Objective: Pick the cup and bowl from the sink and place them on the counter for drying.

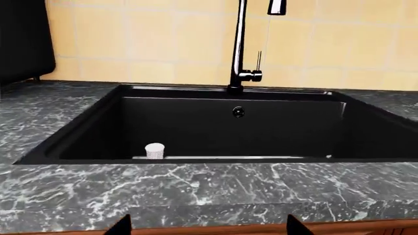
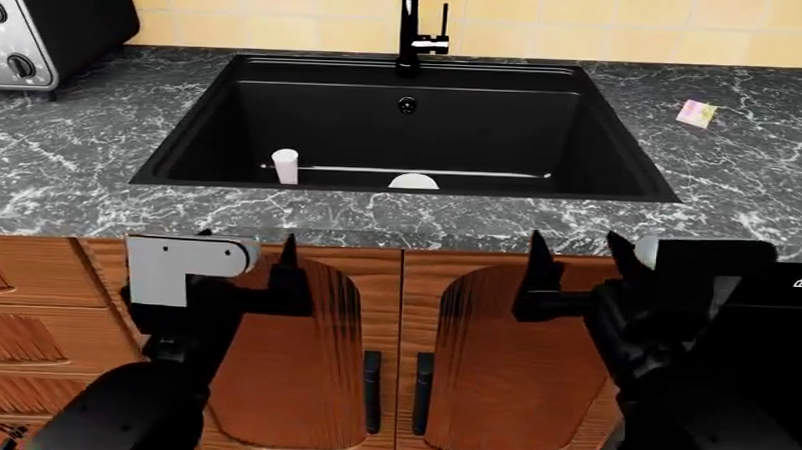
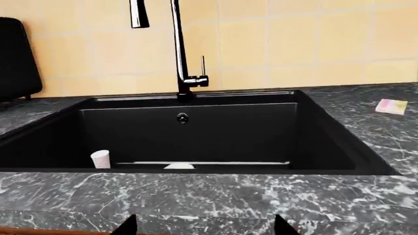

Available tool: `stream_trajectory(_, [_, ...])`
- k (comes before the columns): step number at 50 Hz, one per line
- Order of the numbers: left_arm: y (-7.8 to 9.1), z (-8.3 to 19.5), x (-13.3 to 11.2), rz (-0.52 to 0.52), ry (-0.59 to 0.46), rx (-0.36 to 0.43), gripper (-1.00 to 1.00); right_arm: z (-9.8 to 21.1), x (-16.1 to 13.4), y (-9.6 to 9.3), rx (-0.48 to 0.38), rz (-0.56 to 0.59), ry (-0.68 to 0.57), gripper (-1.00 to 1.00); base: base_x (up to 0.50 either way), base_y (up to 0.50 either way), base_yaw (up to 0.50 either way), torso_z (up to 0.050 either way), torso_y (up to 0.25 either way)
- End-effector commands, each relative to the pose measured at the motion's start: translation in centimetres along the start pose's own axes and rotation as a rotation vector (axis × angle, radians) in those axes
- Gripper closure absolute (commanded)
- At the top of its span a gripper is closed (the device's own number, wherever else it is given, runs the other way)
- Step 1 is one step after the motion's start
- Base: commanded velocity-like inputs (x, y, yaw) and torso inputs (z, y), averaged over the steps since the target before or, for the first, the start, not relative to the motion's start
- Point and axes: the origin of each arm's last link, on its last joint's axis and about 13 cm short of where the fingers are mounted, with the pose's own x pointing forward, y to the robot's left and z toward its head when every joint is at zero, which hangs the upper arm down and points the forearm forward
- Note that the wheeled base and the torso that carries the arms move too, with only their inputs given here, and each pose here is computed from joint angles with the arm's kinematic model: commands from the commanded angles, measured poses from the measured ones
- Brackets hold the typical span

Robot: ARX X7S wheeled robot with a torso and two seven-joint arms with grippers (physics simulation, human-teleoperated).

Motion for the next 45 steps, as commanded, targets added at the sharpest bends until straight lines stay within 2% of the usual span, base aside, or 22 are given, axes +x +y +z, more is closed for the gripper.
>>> stream_trajectory(1, [1.2, 5.7, 1.4, -0.11, 0.055, 0.066, -1.0, 7.3, 0.8, -1.1, -0.066, 0.111, 0.02, -1.0, 0.0, 0.0, 0.0, 0.0, 0.0])
stream_trajectory(2, [1.3, 5.8, 1.4, -0.138, 0.055, 0.081, -1.0, 7.7, 1.0, -1.2, -0.058, 0.117, 0.025, -1.0, 0.0, 0.0, 0.0, 0.0, 0.0])
stream_trajectory(3, [1.3, 5.7, 1.4, -0.153, 0.072, 0.136, -1.0, 8.1, 1.1, -1.3, -0.055, 0.124, 0.03, -1.0, 0.0, 0.0, 0.0, 0.0, 0.0])
stream_trajectory(6, [1.8, 7.1, 2.1, -0.149, 0.069, 0.128, -1.0, 9.5, 1.4, -1.4, -0.084, 0.145, 0.058, -1.0, 0.0, 0.0, 0.0, 0.0, 0.0])
stream_trajectory(8, [1.8, 7.9, 2.5, -0.165, 0.069, 0.14, -1.0, 10.7, 1.5, -1.4, -0.141, 0.163, 0.078, -1.0, 0.0, 0.0, 0.0, 0.0, 0.0])
stream_trajectory(11, [2.2, 8.9, 3.2, -0.172, 0.079, 0.136, -1.0, 11.9, 2.0, -1.9, -0.133, 0.171, 0.101, -1.0, 0.0, 0.0, 0.0, 0.0, 0.0])
stream_trajectory(16, [2.4, 9.1, 3.6, -0.205, 0.116, 0.154, -1.0, 11.8, 2.3, -2.1, -0.104, 0.192, 0.141, -1.0, 0.0, 0.0, 0.0, 0.0, 0.0])
stream_trajectory(18, [2.5, 9.5, 3.3, -0.225, 0.136, 0.147, -1.0, 11.8, 2.1, -1.9, -0.134, 0.205, 0.162, -1.0, 0.0, 0.0, 0.0, 0.0, 0.0])
stream_trajectory(20, [2.6, 9.9, 3.2, -0.226, 0.135, 0.184, -1.0, 11.7, 1.8, -1.8, -0.154, 0.213, 0.192, -1.0, 0.0, 0.0, 0.0, 0.0, 0.0])
stream_trajectory(25, [3.0, 10.6, 3.3, -0.218, 0.139, 0.179, -1.0, 12.3, 1.4, -2.0, -0.098, 0.211, 0.191, -1.0, 0.0, 0.0, 0.0, 0.0, 0.0])
stream_trajectory(28, [2.9, 10.3, 3.2, -0.228, 0.157, 0.178, -1.0, 12.7, 1.2, -2.0, -0.105, 0.214, 0.18, -1.0, 0.0, 0.0, 0.0, 0.0, 0.0])
stream_trajectory(30, [2.9, 10.4, 3.1, -0.229, 0.158, 0.178, -1.0, 12.4, 1.1, -2.0, -0.132, 0.21, 0.216, -1.0, 0.0, 0.0, 0.0, 0.0, 0.0])
stream_trajectory(33, [2.9, 10.4, 3.2, -0.223, 0.158, 0.184, -1.0, 12.2, 0.9, -2.1, -0.125, 0.219, 0.211, -1.0, 0.04, 0.0, 0.0, 0.0, 0.0])
stream_trajectory(35, [2.9, 10.3, 3.2, -0.222, 0.161, 0.187, -1.0, 12.4, 0.8, -2.0, -0.107, 0.231, 0.209, -1.0, 0.26, 0.0, 0.0, 0.0, 0.0])
stream_trajectory(45, [2.7, 10.6, 3.4, -0.23, 0.167, 0.2, -1.0, 12.7, 0.9, -2.3, -0.125, 0.205, 0.212, -1.0, 0.38, 0.0, 0.0, 0.0, 0.0])
